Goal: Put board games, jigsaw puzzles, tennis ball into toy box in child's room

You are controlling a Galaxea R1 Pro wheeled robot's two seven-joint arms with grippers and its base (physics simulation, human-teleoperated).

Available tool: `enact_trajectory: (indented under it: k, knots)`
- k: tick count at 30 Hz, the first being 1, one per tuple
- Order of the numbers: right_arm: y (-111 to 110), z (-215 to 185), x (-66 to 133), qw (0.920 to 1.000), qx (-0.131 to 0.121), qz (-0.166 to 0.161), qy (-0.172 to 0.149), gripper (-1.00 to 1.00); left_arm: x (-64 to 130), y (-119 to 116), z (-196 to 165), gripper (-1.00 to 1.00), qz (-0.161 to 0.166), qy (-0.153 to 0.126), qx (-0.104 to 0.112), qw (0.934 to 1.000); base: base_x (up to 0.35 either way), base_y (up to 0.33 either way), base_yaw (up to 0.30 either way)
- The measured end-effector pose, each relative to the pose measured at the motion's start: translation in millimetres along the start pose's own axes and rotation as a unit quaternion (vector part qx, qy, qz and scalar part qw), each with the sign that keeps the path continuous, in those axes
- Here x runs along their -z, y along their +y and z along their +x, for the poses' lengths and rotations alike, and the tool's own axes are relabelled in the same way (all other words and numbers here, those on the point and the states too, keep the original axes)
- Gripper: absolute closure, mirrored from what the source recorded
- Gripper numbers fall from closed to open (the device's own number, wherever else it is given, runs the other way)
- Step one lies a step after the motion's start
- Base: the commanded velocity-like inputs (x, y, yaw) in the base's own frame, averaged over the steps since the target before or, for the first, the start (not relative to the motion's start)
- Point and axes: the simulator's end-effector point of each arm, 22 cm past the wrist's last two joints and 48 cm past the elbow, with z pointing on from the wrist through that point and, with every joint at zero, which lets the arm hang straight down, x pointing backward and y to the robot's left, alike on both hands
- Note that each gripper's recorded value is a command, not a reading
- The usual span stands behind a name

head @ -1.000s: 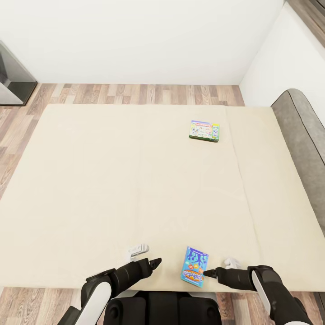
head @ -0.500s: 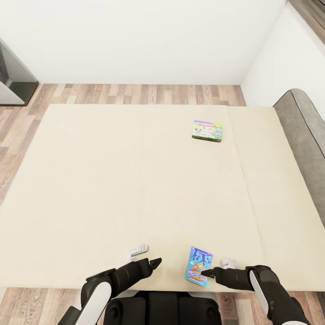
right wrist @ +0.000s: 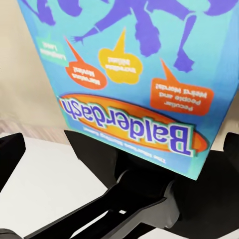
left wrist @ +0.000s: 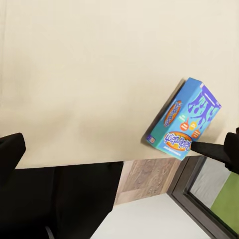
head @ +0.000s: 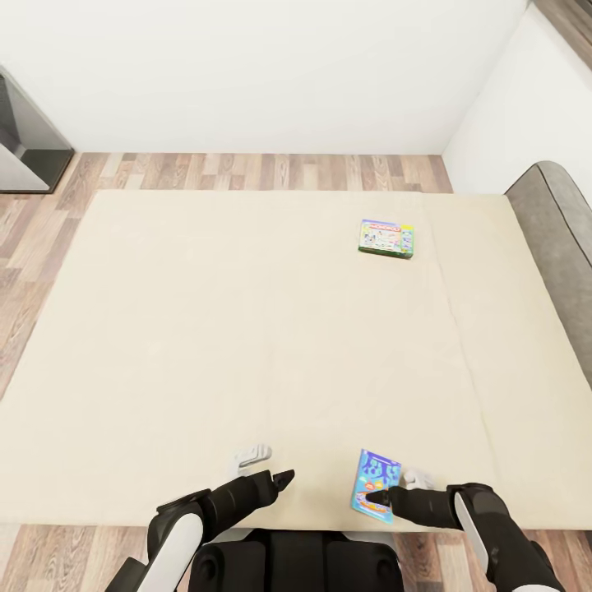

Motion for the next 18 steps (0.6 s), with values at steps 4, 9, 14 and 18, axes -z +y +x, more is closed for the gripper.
enact_trajectory:
  k: [4, 9, 14, 18]
  knots:
    - [0.8, -2.6, 0.6, 1.0, 0.001, -0.001, -0.002, -1.0, 0.0, 0.0, 0.0, -1.0, 0.0, 0.0, 0.0, 1.0, 0.0, 0.019, 0.0]
    - [1.4, -6.1, 1.9, 1.0, 0.0, -0.002, -0.005, -1.0, 0.0, 0.0, 0.0, -1.0, 0.0, 0.0, 0.0, 1.0, 0.0, 0.009, 0.0]
    - [1.8, -10.4, 4.1, 1.0, 0.001, -0.003, -0.009, -1.0, 0.0, 0.1, 0.0, -1.0, 0.0, 0.0, 0.0, 1.0, 0.0, 0.005, 0.0]
    - [1.8, -14.5, 6.2, 0.9999, 0.002, -0.003, -0.013, -1.0, 0.0, 0.2, 0.0, -1.0, 0.0, 0.0, 0.0, 1.0, 0.0, 0.002, 0.0]
